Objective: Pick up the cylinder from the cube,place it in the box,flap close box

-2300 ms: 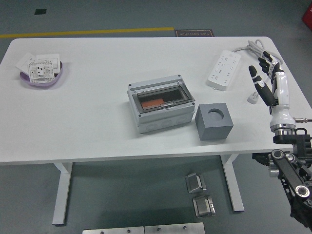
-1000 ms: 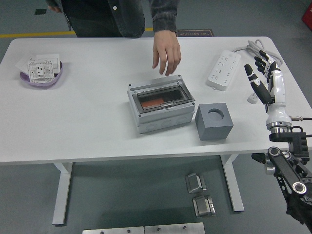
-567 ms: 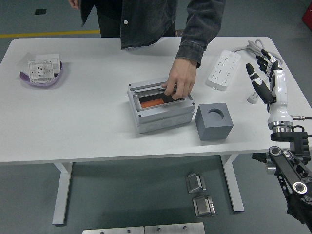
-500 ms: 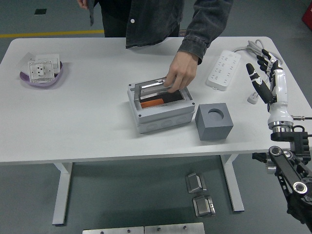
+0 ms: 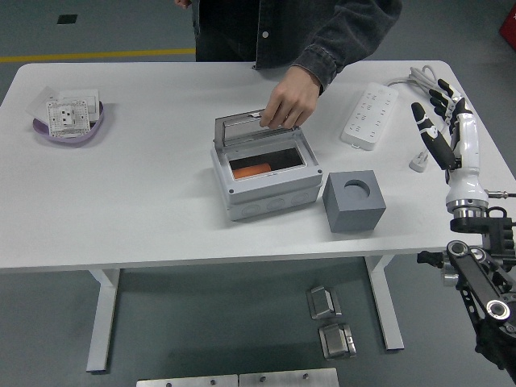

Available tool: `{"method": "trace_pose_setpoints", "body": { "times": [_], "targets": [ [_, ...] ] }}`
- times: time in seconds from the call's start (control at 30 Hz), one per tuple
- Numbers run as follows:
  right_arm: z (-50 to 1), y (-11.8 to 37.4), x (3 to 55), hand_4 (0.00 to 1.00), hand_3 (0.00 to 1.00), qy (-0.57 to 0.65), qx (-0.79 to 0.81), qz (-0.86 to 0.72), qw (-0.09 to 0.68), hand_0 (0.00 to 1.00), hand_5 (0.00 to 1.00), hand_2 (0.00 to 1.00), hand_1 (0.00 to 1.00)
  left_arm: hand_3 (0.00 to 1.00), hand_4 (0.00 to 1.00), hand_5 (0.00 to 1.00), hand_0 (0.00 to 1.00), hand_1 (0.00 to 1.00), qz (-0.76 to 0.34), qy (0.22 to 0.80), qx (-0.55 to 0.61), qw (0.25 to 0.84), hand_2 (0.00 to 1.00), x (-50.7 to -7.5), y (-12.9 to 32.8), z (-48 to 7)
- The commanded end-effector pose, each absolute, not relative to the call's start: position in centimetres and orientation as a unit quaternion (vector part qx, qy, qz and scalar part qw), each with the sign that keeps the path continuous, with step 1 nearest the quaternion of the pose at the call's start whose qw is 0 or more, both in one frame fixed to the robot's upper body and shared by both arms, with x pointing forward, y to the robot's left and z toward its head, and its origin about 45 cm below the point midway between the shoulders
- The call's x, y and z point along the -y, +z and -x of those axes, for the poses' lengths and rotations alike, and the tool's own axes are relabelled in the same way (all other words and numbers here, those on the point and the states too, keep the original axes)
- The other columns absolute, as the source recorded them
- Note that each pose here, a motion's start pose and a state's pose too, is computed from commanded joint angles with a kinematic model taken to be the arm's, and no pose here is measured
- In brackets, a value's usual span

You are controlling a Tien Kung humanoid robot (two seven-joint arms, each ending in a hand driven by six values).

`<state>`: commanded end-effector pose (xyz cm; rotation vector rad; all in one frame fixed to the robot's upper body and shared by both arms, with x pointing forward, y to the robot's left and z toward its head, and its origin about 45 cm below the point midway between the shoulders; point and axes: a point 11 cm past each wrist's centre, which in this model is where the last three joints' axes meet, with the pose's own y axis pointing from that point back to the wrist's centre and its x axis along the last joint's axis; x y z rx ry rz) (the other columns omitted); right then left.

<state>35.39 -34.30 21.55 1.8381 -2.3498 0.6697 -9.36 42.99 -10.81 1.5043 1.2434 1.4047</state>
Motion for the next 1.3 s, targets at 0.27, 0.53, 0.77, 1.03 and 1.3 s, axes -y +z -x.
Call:
{"method": "trace_pose_setpoints", "body": {
  "times": [0.27, 0.53, 0.77, 1.03, 1.3],
  "targets": [
    [-35.35, 21.60, 34.41, 0.998, 0.897, 0.220, 0.769, -0.599, 0.043, 0.873, 0.719, 0.833, 0.840, 0.576, 0.390, 0.049, 0.633, 0.562, -0.583, 0.545, -0.482, 0.360, 0.532, -42.97, -10.81, 9.36],
    [-35.35, 21.65, 34.53, 0.998, 0.897, 0.220, 0.770, -0.598, 0.043, 0.874, 0.719, 0.832, 0.840, 0.576, 0.387, 0.047, 0.633, 0.562, -0.584, 0.545, -0.482, 0.360, 0.531, -43.00, -10.80, 9.37],
    [-35.32, 21.61, 34.59, 0.998, 0.897, 0.220, 0.770, -0.597, 0.043, 0.874, 0.720, 0.832, 0.840, 0.575, 0.383, 0.044, 0.634, 0.560, -0.586, 0.544, -0.482, 0.358, 0.531, -43.18, -10.71, 9.61],
    [-35.30, 21.63, 34.66, 0.998, 0.897, 0.219, 0.772, -0.595, 0.042, 0.874, 0.720, 0.832, 0.840, 0.574, 0.382, 0.044, 0.633, 0.560, -0.586, 0.544, -0.482, 0.359, 0.531, -43.10, -10.74, 9.60],
    [-35.24, 21.61, 34.80, 0.998, 0.896, 0.219, 0.773, -0.593, 0.042, 0.873, 0.722, 0.831, 0.840, 0.574, 0.381, 0.042, 0.633, 0.560, -0.586, 0.543, -0.482, 0.360, 0.530, -43.08, -10.74, 9.60]
  ]
}}
